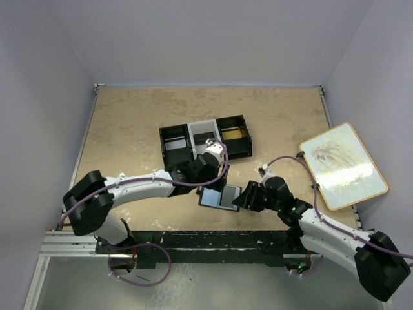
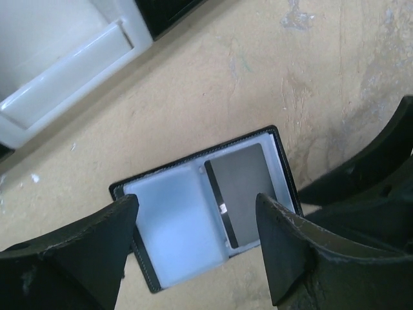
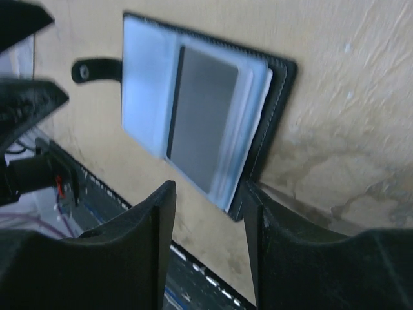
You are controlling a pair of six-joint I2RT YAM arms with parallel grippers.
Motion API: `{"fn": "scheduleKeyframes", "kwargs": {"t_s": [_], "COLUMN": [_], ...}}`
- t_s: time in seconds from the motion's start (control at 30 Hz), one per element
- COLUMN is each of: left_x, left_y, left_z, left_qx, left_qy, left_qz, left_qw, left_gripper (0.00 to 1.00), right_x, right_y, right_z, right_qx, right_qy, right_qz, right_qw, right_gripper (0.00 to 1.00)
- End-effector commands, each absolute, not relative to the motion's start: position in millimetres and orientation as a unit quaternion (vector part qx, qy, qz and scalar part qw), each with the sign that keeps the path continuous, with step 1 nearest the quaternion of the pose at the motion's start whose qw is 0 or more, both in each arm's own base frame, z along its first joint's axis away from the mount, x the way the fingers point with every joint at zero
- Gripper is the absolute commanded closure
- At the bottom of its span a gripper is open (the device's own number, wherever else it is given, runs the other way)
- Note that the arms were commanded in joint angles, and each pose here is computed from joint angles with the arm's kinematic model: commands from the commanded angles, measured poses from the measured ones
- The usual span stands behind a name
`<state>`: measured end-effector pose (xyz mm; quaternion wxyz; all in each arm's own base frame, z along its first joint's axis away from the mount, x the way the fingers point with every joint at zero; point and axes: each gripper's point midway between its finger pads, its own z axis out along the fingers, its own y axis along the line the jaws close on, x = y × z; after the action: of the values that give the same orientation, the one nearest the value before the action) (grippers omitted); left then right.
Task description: Take the credit cards out of the card holder
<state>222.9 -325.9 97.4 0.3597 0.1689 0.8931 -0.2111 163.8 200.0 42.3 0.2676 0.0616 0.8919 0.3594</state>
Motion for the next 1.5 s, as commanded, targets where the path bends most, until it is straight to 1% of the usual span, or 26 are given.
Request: {"fn": "scheduleKeyframes", "kwargs": {"t_s": [0.0, 0.13, 0.27, 0.4, 0.6, 0.87, 1.07, 1.2, 1.4, 1.47], "left_x": [244.0, 252.9, 255.4, 252.6, 254.3, 247.2, 239.1, 233.8, 224.9, 224.0], "left_y": [-360.0, -360.0, -360.2, -365.5, -376.6, -387.1, -376.7, -354.4, -328.6, -319.5], "left_z": [113.4, 96.7, 81.3, 70.6, 66.0, 35.7, 20.1, 13.5, 26.8, 32.8], "left_qx": [0.218, 0.237, 0.245, 0.260, 0.280, 0.311, 0.309, 0.293, 0.250, 0.230], "left_qy": [0.863, 0.868, 0.874, 0.875, 0.870, 0.877, 0.886, 0.895, 0.900, 0.902], "left_qz": [-0.225, -0.187, -0.170, -0.173, -0.181, -0.178, -0.171, -0.149, -0.152, -0.150], "left_qw": [0.396, 0.393, 0.384, 0.370, 0.364, 0.318, 0.301, 0.302, 0.323, 0.333], "left_gripper": [0.28, 0.28, 0.28, 0.28, 0.28, 0.28, 0.28, 0.30, 0.31, 0.31], "right_x": [133.9, 121.8, 117.0, 111.1, 95.3, 91.6, 109.1, 127.9, 145.0, 151.8], "right_y": [220.0, 216.7, 217.0, 219.8, 231.1, 234.4, 234.1, 227.6, 219.5, 222.5], "right_z": [51.0, 43.6, 43.3, 45.1, 60.6, 53.3, 43.5, 33.4, 26.5, 32.6], "right_qx": [0.043, 0.039, 0.016, -0.006, -0.063, -0.083, -0.053, 0.012, 0.078, 0.093], "right_qy": [0.858, 0.859, 0.860, 0.860, 0.822, 0.825, 0.852, 0.873, 0.884, 0.877], "right_qz": [0.460, 0.465, 0.465, 0.472, 0.533, 0.532, 0.492, 0.451, 0.416, 0.423], "right_qw": [0.226, 0.211, 0.208, 0.196, 0.190, 0.171, 0.172, 0.185, 0.200, 0.208], "right_gripper": [0.53, 0.54, 0.53, 0.53, 0.51, 0.50, 0.51, 0.50, 0.50, 0.49]}}
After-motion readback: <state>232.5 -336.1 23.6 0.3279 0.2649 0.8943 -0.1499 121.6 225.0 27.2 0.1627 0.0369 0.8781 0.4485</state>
